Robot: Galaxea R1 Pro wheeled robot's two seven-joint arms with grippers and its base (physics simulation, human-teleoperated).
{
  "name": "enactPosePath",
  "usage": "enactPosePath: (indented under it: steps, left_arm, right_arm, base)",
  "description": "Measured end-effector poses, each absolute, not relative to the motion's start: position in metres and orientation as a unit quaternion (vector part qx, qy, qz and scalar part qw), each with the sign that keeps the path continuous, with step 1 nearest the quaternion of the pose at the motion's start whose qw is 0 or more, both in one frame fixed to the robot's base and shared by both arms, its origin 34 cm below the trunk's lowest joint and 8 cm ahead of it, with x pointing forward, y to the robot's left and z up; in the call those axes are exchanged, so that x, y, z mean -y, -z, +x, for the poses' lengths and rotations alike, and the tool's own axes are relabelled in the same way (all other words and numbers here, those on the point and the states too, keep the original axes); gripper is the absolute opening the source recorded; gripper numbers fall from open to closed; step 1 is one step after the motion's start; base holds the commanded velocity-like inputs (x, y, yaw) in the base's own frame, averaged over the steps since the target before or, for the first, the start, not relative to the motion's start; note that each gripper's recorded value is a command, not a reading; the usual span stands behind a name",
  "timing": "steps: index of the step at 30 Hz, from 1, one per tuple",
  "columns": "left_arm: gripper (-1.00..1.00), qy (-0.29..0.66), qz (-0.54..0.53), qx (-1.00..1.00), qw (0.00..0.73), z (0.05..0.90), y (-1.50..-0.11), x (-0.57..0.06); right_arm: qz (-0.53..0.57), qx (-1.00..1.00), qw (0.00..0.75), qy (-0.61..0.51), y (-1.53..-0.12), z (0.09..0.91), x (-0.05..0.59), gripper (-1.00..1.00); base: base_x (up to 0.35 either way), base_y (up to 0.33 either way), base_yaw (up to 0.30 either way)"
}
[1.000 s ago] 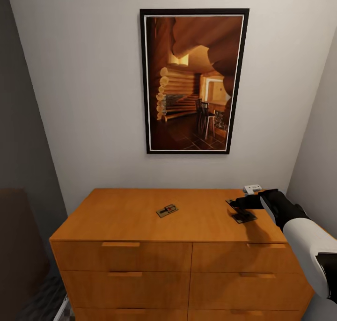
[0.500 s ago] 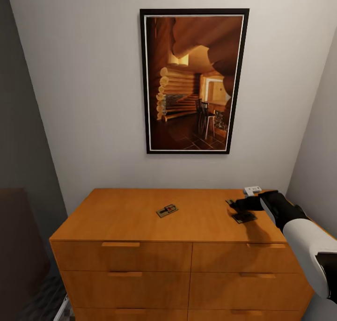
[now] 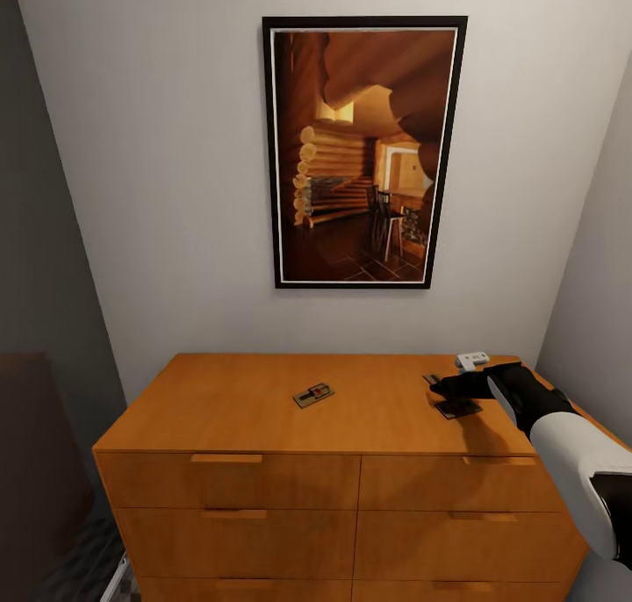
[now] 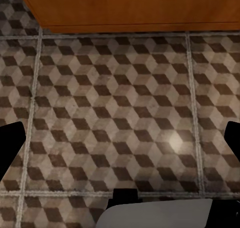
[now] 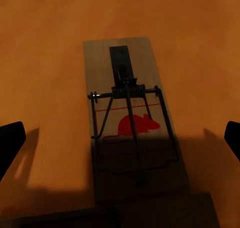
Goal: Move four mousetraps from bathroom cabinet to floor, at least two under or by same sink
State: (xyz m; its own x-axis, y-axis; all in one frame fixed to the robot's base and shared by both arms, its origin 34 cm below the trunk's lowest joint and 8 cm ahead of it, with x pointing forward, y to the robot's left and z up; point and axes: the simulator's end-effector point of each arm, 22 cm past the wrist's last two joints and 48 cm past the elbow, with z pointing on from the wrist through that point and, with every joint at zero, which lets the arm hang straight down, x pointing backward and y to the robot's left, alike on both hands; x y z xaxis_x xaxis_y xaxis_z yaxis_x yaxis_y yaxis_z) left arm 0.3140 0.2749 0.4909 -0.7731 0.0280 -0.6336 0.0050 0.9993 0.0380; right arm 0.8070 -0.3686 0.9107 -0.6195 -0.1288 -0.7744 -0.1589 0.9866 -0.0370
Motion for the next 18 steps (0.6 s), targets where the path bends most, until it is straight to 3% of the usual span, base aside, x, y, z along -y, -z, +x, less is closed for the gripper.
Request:
enactPosePath:
  steps: [18]
  left_arm:
    - [1.0, -0.017, 0.009, -0.941, 0.337, 0.314, -0.4909, -0.2748]
  right_arm:
    - [-0.08, -0.901, 0.426, -0.019, -0.9066, 0.8057, 0.3682, 1.0]
  base:
    - [0.0, 0.0, 0.0]
